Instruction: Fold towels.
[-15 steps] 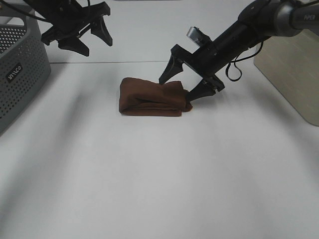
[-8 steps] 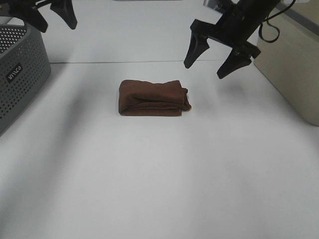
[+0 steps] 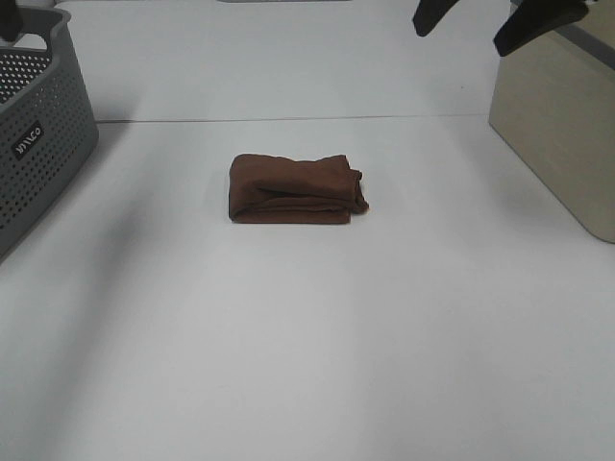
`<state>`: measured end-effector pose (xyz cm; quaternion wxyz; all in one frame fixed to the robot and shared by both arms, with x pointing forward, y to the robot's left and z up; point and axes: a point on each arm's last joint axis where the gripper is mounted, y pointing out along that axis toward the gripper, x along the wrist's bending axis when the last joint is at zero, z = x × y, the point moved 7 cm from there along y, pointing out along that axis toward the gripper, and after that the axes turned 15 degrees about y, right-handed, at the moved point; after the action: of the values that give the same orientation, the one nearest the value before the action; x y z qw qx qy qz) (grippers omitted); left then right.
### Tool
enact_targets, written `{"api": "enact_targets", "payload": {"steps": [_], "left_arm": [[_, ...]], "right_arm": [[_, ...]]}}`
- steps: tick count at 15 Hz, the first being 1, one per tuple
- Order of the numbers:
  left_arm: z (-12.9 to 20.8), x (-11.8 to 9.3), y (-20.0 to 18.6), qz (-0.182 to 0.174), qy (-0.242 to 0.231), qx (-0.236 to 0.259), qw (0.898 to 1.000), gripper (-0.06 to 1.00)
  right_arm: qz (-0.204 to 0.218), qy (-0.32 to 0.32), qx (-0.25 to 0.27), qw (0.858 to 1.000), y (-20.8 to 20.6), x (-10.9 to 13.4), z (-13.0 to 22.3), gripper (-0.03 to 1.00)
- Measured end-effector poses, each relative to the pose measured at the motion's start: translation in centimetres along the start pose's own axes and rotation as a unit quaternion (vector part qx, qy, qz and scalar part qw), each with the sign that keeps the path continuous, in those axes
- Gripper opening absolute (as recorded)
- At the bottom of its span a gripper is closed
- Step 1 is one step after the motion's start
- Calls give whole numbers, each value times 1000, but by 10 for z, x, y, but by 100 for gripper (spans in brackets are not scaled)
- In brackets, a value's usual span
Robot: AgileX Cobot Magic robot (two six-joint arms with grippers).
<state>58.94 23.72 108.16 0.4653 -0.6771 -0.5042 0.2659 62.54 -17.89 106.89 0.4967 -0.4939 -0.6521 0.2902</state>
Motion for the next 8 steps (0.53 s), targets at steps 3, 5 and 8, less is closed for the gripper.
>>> {"api": "enact_targets", "payload": {"steps": [3,5,8], "left_arm": [[60,-12,-11,5,1,29,1000,64],[108,-22,-18,12,0,42,999,64],[179,-39,-22,22,-4,42,999,64]], "right_arm": [[26,-7,4,1000,-27,-14,43,86],[41,-11,7,999,-43,-25,80,86],[62,-15,17,998,-57,-48,145,86]]}}
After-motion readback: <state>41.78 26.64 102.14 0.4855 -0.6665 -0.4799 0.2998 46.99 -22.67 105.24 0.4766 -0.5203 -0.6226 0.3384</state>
